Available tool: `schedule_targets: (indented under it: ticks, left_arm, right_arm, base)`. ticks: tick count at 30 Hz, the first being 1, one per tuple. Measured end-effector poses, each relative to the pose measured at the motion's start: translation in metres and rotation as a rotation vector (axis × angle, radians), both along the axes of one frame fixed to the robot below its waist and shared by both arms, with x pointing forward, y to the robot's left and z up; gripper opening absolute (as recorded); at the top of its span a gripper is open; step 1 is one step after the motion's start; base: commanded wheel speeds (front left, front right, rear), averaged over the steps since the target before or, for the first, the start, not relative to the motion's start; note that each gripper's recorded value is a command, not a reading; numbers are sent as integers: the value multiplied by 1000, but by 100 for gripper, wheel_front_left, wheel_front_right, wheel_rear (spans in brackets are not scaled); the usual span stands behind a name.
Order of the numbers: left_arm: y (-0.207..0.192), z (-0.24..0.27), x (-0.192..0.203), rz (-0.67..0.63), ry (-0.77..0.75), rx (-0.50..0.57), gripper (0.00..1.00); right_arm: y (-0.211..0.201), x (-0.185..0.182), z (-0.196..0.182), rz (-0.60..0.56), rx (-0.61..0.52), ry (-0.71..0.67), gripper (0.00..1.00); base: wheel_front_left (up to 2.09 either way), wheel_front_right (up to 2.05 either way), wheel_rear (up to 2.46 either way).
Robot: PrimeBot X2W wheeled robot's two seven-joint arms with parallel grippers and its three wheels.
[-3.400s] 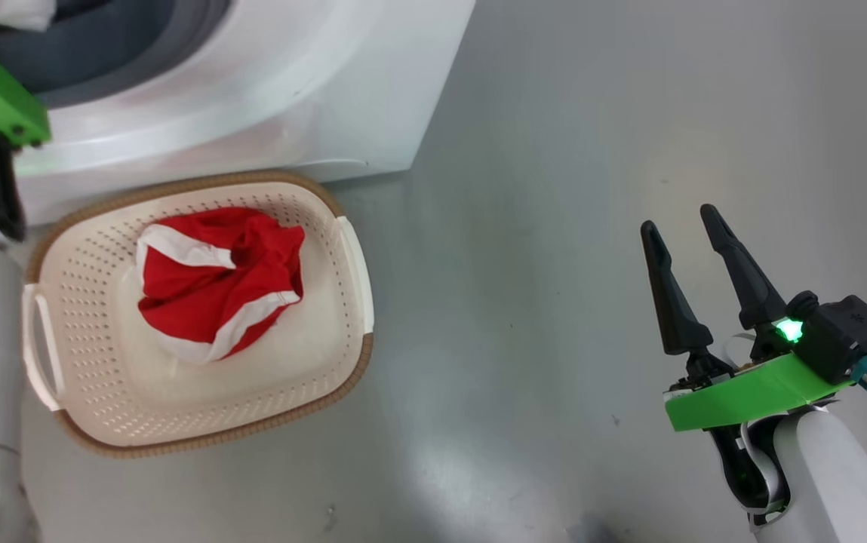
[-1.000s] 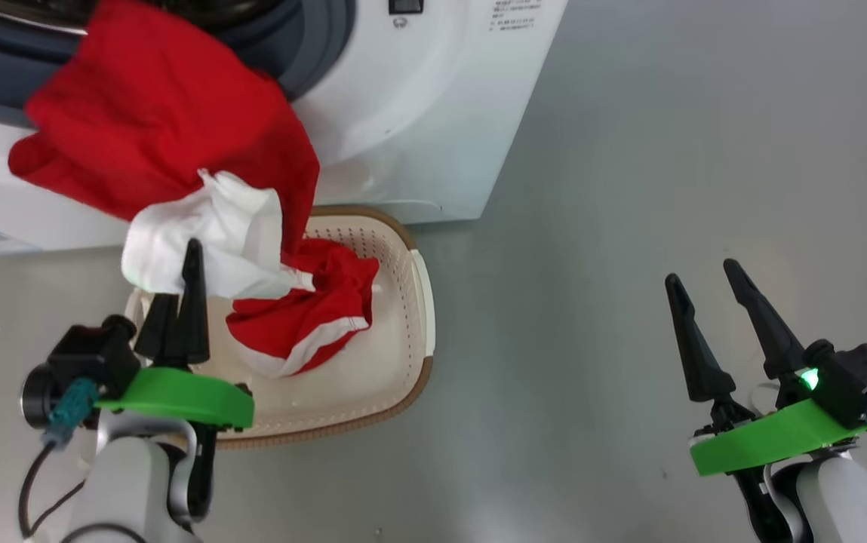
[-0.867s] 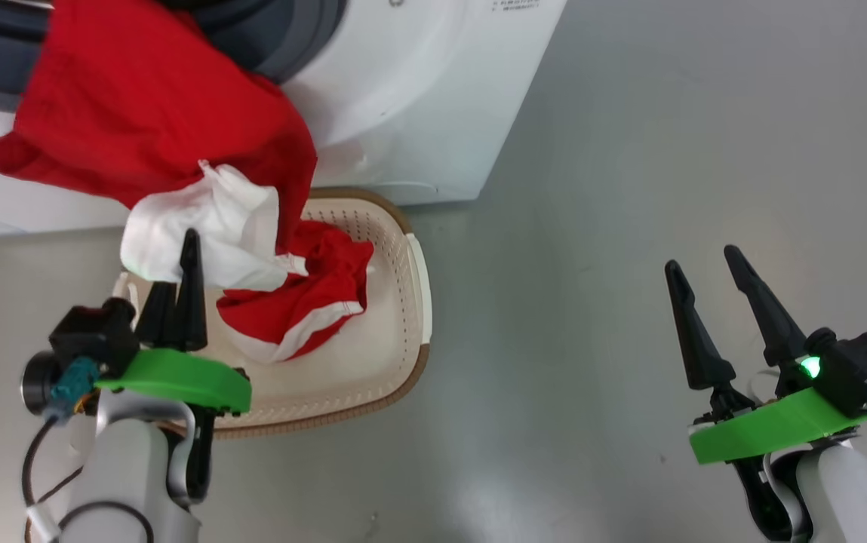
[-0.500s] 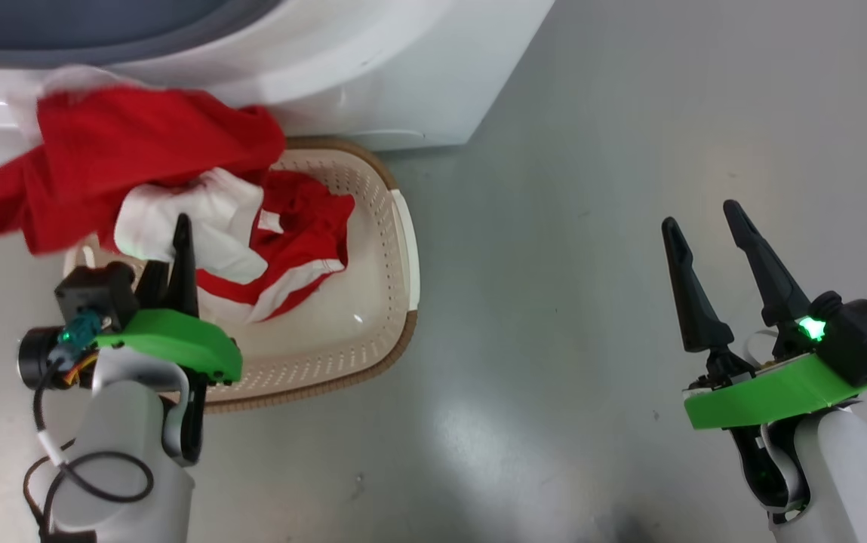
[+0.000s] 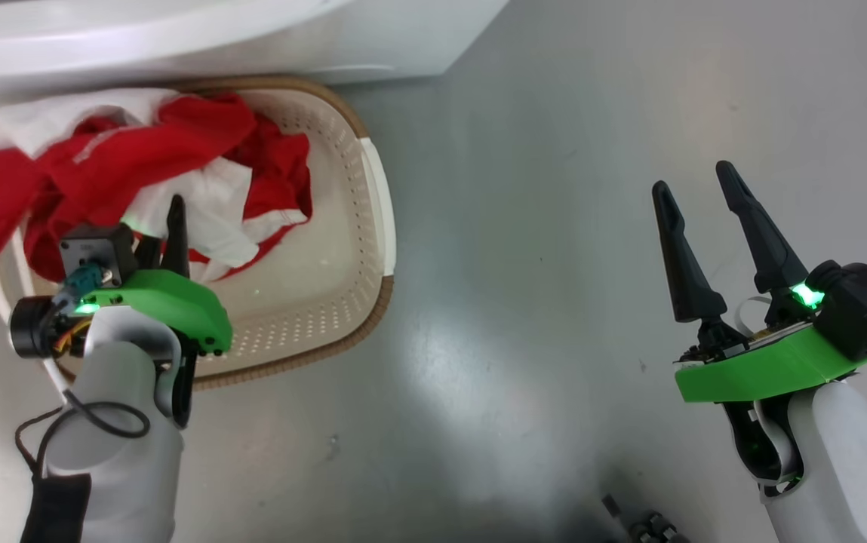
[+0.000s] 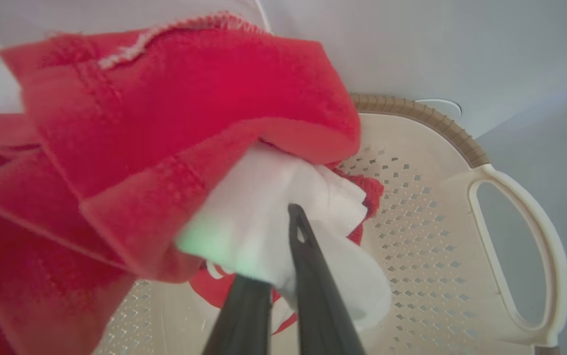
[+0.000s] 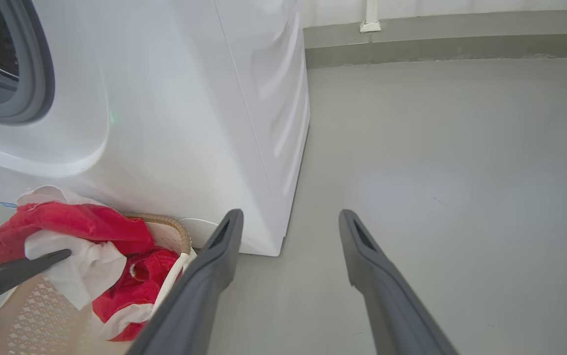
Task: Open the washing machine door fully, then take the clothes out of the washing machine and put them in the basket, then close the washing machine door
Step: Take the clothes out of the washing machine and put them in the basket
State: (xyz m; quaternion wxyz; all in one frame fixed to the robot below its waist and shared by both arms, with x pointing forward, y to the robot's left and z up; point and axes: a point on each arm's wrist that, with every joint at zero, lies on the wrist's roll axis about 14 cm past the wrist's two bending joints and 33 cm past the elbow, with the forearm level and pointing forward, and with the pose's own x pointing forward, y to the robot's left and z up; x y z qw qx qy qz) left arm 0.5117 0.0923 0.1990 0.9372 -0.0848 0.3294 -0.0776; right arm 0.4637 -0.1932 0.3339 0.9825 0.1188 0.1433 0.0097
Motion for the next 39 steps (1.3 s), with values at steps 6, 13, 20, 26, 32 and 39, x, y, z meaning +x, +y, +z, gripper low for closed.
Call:
schedule_targets:
  ticks: [6,13,20,26,32,39]
  left_arm:
    - [-12,-26,-10,-51,71,3,0]
    - [-22,-48,-17,-75,134,-17,0]
    - [-27,-63,-22,-82,177,-23,0]
    - [-27,-62,-19,-80,175,-22,28]
    - [-23,-53,-14,-73,155,-18,100]
    - [-19,-36,-4,-55,115,-20,100]
  right_arm:
    - [-2,2,-11,-4,-2,20,100]
    - [-2,2,-26,-2,-2,49,100]
    - [-1,0,-36,1,-2,73,100]
    - [0,4,-34,6,-1,61,100]
    - [3,9,-28,13,3,40,100]
    - [4,11,-17,17,6,16,100]
  base:
    - [0,0,0]
    - [0,0,0]
    - [0,0,0]
    - [0,0,0]
    - [0,0,0]
    - [0,0,0]
